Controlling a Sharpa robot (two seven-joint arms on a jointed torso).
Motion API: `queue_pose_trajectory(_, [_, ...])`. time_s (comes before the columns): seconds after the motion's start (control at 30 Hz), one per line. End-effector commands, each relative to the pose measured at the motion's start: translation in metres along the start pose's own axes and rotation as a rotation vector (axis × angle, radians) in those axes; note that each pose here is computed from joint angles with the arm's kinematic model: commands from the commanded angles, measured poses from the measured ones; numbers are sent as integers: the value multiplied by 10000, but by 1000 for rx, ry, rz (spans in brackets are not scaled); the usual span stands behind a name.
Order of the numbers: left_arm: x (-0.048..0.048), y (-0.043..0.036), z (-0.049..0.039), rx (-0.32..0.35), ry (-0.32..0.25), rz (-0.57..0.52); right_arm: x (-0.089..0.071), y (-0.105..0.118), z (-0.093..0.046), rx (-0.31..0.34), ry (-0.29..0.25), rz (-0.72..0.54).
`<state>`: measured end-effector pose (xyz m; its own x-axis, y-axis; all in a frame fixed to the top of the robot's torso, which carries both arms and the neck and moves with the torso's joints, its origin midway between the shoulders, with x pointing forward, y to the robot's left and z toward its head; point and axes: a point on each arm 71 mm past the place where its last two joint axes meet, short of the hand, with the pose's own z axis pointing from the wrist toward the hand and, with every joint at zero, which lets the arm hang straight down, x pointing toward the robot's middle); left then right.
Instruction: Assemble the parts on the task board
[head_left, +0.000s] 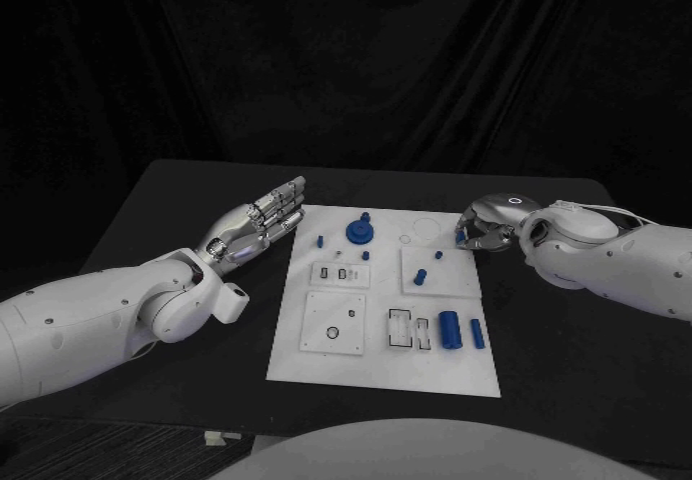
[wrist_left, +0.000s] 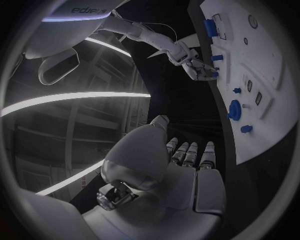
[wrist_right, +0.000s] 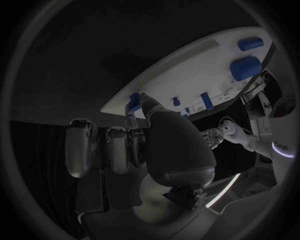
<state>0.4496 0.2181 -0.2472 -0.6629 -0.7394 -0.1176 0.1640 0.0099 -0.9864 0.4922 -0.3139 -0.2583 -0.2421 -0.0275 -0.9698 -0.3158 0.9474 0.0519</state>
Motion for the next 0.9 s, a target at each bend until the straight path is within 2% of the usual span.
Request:
queue_pose_trajectory(0.03, [23,-5,6,9,13,-12,6,-5,-3,8,-12,0])
queue_pose_trajectory(0.47, [35,1,0,5,17,-17,-83,72,-66,-8,-141,24])
queue_pose_trajectory(0.73, [26,8,-3,0,16,-16,-276,326,-145,-75,-216,61])
queue_pose_trajectory(0.9, [26,14,5,-2,17,-16,-370,615,-121,-146,-207,77])
